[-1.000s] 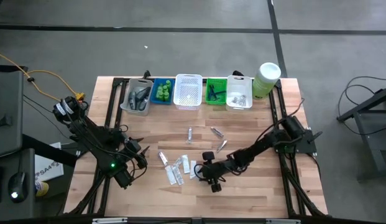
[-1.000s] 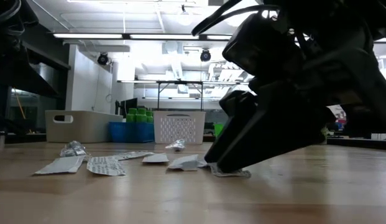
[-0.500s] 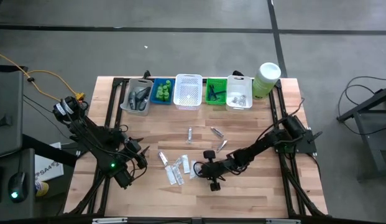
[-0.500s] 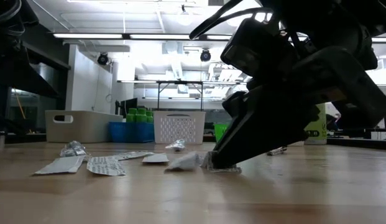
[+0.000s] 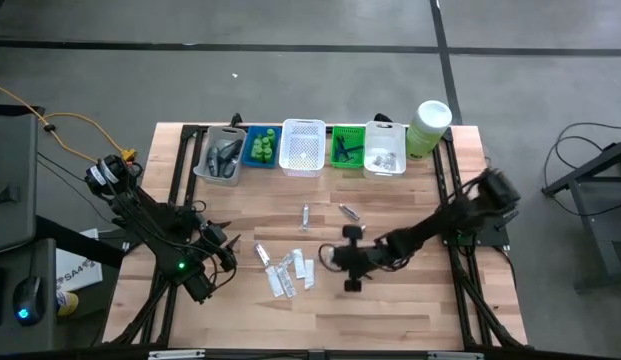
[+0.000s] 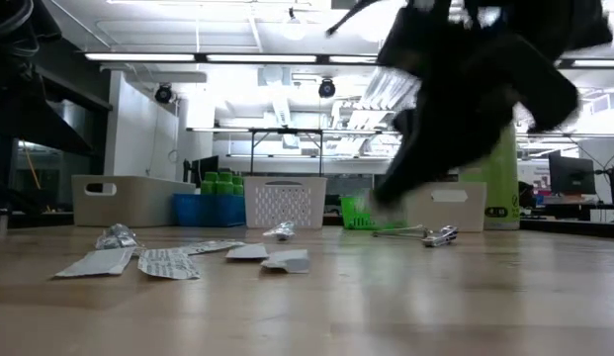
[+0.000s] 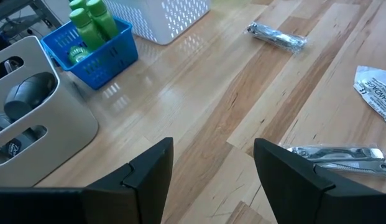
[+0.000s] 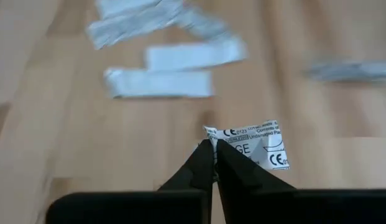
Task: Pick & Place Travel size toiletries
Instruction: Put the bandage into the right white bin
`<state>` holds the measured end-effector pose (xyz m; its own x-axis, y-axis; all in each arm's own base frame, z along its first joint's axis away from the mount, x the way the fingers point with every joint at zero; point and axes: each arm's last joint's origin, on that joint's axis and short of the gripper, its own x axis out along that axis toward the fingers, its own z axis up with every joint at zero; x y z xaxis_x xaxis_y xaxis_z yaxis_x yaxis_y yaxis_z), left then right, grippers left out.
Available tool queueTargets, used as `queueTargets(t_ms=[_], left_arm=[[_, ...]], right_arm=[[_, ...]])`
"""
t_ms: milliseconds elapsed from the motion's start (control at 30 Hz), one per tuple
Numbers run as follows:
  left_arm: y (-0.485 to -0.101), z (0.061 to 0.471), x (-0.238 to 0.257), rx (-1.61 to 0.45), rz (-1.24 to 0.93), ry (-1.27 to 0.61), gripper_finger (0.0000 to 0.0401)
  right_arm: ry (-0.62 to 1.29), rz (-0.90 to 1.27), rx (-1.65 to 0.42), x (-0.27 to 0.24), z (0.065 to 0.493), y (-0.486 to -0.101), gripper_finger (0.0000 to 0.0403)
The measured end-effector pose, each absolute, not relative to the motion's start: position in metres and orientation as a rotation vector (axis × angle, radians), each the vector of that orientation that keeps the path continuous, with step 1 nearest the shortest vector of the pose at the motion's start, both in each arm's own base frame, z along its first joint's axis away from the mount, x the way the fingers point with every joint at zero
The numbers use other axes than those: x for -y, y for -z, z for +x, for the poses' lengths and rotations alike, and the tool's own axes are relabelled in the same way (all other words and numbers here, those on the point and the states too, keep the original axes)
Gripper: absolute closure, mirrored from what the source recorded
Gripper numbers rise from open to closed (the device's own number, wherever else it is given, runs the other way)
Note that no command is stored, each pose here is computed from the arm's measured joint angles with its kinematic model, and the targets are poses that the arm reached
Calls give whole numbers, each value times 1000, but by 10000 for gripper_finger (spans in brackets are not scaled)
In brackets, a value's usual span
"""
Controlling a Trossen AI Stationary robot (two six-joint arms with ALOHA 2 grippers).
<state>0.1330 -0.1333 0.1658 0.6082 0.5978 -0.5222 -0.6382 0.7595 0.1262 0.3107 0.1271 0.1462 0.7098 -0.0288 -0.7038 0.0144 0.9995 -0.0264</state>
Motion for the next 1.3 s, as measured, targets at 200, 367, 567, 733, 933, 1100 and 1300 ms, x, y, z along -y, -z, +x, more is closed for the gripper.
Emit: queueTargets(t_ms=[200,367,567,733,933,1100,1300], left_arm=[[-166,133,133,-576,-76,-714,180],[-166,133,133,-576,-76,-714,180],[-166,133,133,-576,-77,-714,180],[-166,133,134,-577,-82,-713,180],[-165,134,134,-583,-95,-711,180],[-165,135,136,-591,-123,-706,180],[-163,136,138,-617,-158,-696,180]], right_arm=[[257,-84,-819,-90,285,-191,399],[415,-195,-919,-50,261,-215,399],[577,-353,-1041,3,245,-228,399],[595,-457,-1179,51,240,-227,399],[700,-418,-1201,101,233,-228,399],[675,-330,-1210,126,223,-228,399],[656,-256,-1201,138,217,-226,399]])
